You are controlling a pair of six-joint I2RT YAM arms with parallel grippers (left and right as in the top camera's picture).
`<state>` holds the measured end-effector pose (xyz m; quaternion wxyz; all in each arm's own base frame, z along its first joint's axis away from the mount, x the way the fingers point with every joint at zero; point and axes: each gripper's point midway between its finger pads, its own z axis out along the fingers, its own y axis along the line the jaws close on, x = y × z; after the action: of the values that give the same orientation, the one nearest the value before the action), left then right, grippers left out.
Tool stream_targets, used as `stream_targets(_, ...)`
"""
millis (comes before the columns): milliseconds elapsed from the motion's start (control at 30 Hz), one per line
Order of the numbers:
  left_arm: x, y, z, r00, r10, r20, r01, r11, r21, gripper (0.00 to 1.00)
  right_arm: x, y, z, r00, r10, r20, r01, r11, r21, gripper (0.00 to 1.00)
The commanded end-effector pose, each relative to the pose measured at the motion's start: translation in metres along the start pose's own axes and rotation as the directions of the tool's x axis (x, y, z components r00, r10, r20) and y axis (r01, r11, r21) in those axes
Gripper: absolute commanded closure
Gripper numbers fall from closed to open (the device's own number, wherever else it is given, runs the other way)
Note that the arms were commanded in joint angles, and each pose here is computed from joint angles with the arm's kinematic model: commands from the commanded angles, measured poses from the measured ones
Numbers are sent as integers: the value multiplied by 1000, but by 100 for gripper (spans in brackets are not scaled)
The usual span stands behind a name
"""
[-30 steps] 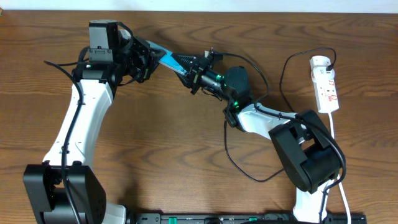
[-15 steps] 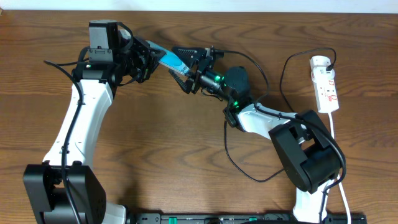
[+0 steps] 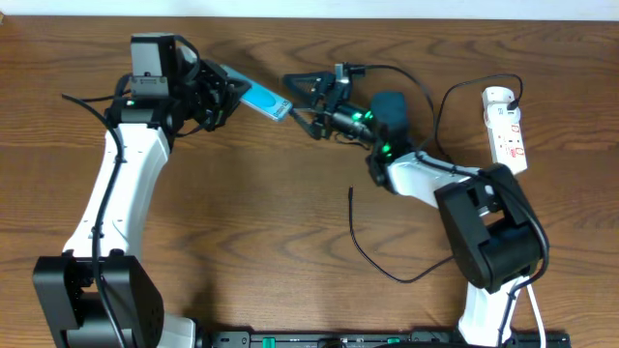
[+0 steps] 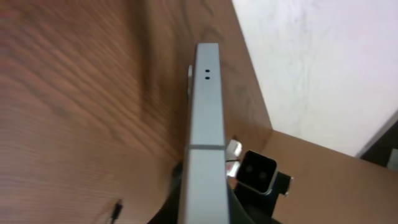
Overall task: Plug charger to phone and switch on socket
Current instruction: 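Open the right gripper and pull it back from the phone's top edge, then move the right gripper down over the black cable's plug end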
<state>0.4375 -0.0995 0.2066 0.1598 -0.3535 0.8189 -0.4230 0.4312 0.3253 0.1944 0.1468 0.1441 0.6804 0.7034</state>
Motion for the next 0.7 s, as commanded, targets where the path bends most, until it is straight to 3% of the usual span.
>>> stream_targets(0, -11, 10, -7, 999, 46, 13, -45, 999, -19, 93, -5, -8, -18, 988, -128, -84, 131, 991, 30, 1)
stream_targets(400, -1, -6, -35, 972, 181, -147, -151, 969, 197, 93, -31, -104, -91, 983, -113, -146, 160, 914, 373, 1)
stream_targets(667, 23, -17, -42, 921, 312, -232, -230, 918, 322, 93, -30, -126, -147, 975, -182, -128, 219, 691, 689, 1)
